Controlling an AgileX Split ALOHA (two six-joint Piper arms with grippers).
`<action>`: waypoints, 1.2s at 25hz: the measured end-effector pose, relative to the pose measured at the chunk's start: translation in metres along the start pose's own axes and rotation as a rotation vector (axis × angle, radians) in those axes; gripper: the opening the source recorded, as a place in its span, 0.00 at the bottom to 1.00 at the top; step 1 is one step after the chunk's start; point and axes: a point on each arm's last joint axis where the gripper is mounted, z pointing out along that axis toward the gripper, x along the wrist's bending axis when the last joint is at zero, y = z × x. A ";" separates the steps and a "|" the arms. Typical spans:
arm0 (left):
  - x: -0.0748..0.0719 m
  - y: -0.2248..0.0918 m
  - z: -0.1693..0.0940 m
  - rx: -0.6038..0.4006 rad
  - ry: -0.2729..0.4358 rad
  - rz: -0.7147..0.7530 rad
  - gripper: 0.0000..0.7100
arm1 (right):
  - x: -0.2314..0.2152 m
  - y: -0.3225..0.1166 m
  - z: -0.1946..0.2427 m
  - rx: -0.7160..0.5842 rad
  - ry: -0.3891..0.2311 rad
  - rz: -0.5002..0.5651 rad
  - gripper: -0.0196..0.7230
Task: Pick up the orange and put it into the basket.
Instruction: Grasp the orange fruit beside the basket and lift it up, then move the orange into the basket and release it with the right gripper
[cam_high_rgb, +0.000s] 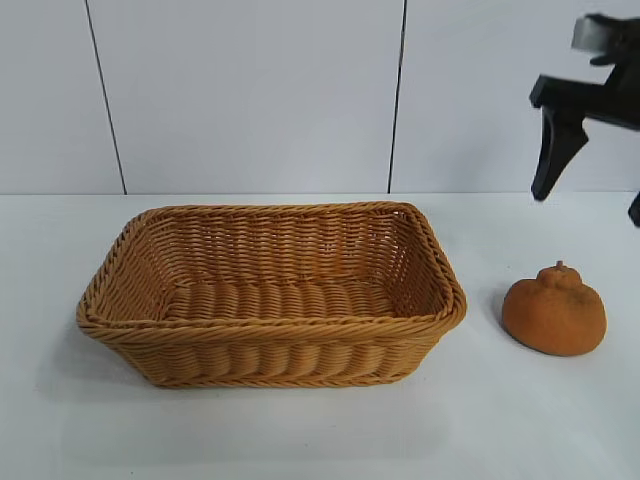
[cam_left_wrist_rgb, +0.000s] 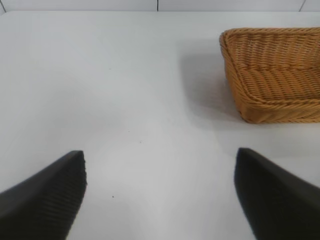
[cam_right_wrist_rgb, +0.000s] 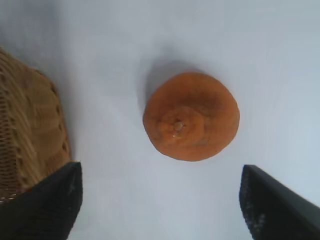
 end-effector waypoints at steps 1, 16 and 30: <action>0.000 0.000 0.000 0.000 0.000 0.000 0.82 | -0.003 0.000 0.013 0.024 -0.010 0.002 0.82; 0.000 0.000 0.000 0.000 0.000 0.000 0.82 | -0.012 0.006 0.078 0.060 -0.029 0.007 0.08; 0.000 0.000 0.000 0.001 0.000 0.000 0.82 | 0.025 0.007 -0.067 -0.312 0.053 -0.085 0.08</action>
